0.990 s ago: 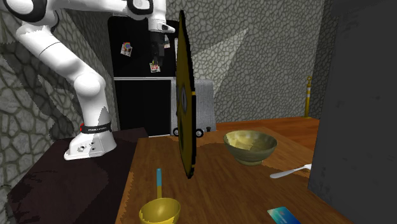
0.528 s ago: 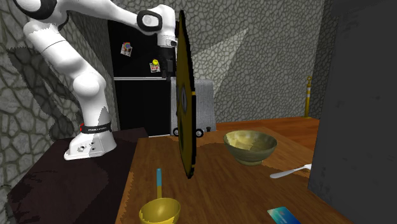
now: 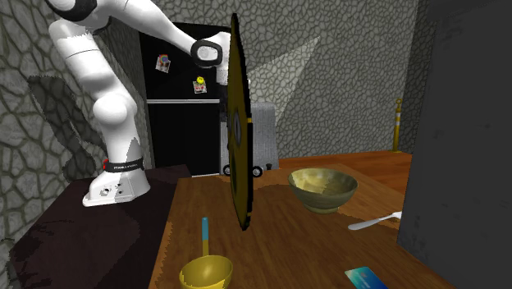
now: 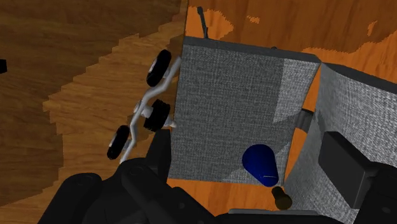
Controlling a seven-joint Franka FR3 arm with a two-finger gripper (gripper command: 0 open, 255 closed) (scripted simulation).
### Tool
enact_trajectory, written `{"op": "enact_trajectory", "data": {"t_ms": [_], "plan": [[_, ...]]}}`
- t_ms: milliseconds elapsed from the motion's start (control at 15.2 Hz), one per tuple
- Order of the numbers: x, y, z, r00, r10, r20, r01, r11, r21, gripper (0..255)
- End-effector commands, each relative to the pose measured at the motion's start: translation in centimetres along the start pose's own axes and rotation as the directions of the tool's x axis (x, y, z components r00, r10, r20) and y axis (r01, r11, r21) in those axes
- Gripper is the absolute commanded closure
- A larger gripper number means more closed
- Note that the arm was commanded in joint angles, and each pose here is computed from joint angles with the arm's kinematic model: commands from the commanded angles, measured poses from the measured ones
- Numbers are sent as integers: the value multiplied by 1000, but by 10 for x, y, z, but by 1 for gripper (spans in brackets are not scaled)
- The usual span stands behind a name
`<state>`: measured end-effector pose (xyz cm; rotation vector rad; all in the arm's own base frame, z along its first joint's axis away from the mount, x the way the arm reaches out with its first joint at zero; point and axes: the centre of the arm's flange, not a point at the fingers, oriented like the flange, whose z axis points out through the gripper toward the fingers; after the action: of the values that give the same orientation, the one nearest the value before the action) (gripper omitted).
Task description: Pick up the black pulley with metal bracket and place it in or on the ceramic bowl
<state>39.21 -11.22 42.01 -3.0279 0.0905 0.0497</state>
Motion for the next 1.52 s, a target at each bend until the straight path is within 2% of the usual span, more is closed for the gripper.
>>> {"op": "enact_trajectory", "data": {"t_ms": [0, 660, 1188, 1452], "plan": [[9, 16, 19, 1000, 13, -1, -13, 1000, -1, 0], [55, 86, 121, 997, 79, 5, -79, 997, -3, 0], [57, 91, 164, 997, 83, 5, -83, 997, -3, 0], [57, 91, 167, 997, 83, 5, -83, 997, -3, 0]]}}
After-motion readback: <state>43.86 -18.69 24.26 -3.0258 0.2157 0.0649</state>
